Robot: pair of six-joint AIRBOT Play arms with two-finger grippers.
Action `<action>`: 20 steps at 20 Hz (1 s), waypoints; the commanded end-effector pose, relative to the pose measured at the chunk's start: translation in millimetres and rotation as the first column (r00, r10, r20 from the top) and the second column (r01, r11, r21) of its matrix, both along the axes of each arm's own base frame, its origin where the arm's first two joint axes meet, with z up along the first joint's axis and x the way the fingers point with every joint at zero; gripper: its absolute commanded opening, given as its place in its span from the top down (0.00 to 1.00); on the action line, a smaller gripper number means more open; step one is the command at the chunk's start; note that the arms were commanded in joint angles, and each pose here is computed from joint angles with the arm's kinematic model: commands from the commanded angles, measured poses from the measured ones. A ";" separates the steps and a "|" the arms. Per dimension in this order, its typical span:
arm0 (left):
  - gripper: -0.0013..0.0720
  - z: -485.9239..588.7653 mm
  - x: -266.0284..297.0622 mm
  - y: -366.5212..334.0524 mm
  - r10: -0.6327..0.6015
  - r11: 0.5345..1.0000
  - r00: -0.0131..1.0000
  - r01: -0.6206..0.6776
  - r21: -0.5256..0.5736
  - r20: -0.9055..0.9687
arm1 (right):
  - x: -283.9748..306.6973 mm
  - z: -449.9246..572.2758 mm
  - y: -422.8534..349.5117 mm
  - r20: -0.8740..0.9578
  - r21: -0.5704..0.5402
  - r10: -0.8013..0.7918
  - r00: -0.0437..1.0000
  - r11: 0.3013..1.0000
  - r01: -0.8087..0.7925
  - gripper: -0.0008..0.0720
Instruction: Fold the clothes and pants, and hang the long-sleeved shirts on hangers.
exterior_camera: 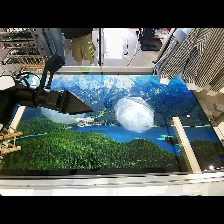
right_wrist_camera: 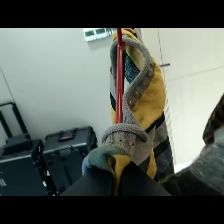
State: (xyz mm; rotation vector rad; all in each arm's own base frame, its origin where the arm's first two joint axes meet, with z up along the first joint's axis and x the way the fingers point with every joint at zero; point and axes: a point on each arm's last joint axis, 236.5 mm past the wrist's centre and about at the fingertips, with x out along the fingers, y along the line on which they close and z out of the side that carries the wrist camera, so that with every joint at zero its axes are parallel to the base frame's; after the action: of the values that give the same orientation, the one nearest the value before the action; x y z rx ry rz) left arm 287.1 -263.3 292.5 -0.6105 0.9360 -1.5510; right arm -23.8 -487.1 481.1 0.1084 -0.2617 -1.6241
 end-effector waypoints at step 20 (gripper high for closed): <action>0.33 -77.2 60.9 43.7 0.183 0.879 0.953 -0.269 0.393 0.242 | 276.0 48.9 245.1 0.035 -0.006 0.891 0.452 0.452 -0.892 0.12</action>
State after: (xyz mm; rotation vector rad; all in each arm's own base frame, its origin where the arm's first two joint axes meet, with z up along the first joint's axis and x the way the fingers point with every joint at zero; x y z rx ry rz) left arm 307.8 -254.0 262.6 -0.4169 0.8873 -1.4417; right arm 147.4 -318.6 565.6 0.1363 -0.3601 -0.9685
